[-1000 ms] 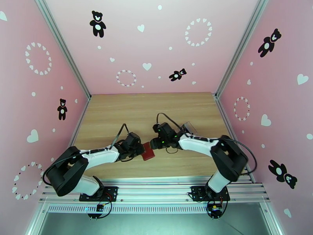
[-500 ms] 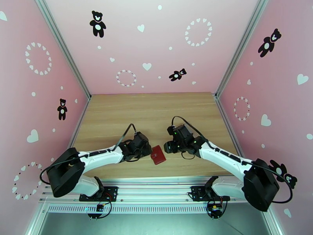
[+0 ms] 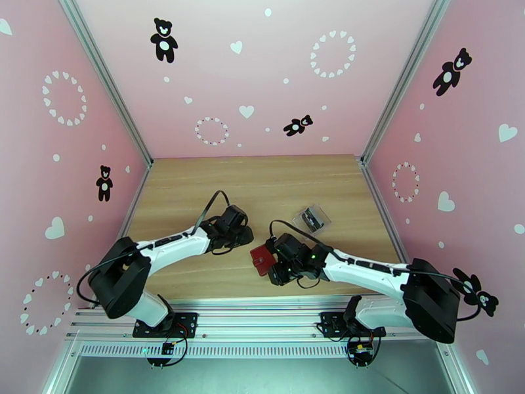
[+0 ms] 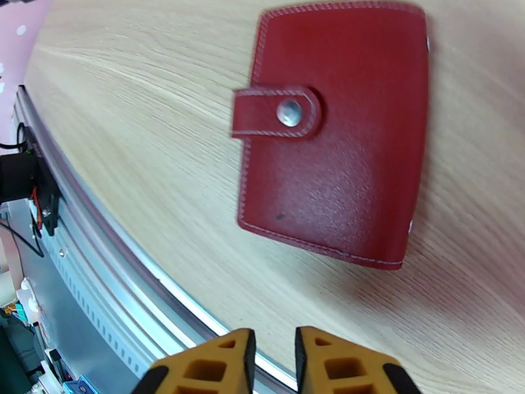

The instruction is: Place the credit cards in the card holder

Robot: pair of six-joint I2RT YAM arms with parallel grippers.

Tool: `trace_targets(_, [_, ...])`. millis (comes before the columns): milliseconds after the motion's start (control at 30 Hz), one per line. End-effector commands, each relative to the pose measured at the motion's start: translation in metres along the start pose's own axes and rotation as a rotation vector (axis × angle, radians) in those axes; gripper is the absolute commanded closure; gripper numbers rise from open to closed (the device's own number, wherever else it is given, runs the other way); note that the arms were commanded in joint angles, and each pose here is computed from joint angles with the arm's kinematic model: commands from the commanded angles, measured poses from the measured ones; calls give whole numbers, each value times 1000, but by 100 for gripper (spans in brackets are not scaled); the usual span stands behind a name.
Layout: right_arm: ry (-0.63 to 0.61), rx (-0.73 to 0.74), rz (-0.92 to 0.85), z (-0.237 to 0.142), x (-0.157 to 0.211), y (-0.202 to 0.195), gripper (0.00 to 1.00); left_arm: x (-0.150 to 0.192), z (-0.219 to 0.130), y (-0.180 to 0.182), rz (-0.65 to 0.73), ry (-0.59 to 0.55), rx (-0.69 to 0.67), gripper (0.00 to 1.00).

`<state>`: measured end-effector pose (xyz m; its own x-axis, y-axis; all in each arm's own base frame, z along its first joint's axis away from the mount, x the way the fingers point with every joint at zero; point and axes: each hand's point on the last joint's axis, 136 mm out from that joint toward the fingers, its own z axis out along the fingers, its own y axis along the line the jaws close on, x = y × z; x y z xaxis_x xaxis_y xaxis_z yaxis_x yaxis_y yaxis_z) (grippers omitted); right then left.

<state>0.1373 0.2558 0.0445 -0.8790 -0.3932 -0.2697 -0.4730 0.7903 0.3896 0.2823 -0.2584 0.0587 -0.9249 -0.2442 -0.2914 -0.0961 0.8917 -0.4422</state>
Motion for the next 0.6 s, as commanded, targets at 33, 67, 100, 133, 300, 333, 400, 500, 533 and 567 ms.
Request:
trace_targets(33, [-6,68,22,10,-4,-14,86,1,7,-5,17,18,34,62])
trace_targets(67, [-13,73,31,12,-6,-15,87,3,8,-2,8,18,33,62])
trace_targets(100, [-17,77,36,12,-10,-17,88,6,10,2,-1,21,30,62])
trace_targets(133, [-16,94,41,14,-12,-21,88,9,12,4,-9,28,33,62])
trace_targets(300, [3,114,56,21,-18,-33,91,30,19,16,-28,54,31,62])
trace_targets(333, [-1,128,62,21,-20,-38,91,34,21,17,-26,57,31,63])
trace_targets(400, [-18,147,90,19,-28,-50,91,46,26,15,-13,73,25,64])
trace_targets(500, [-45,112,126,18,-47,-57,91,63,29,14,-3,90,29,64])
trace_targets(533, [-48,103,129,18,-53,-58,91,67,29,14,-1,91,31,64])
trace_targets(567, [-51,95,125,18,-62,-58,91,71,26,14,4,90,32,64])
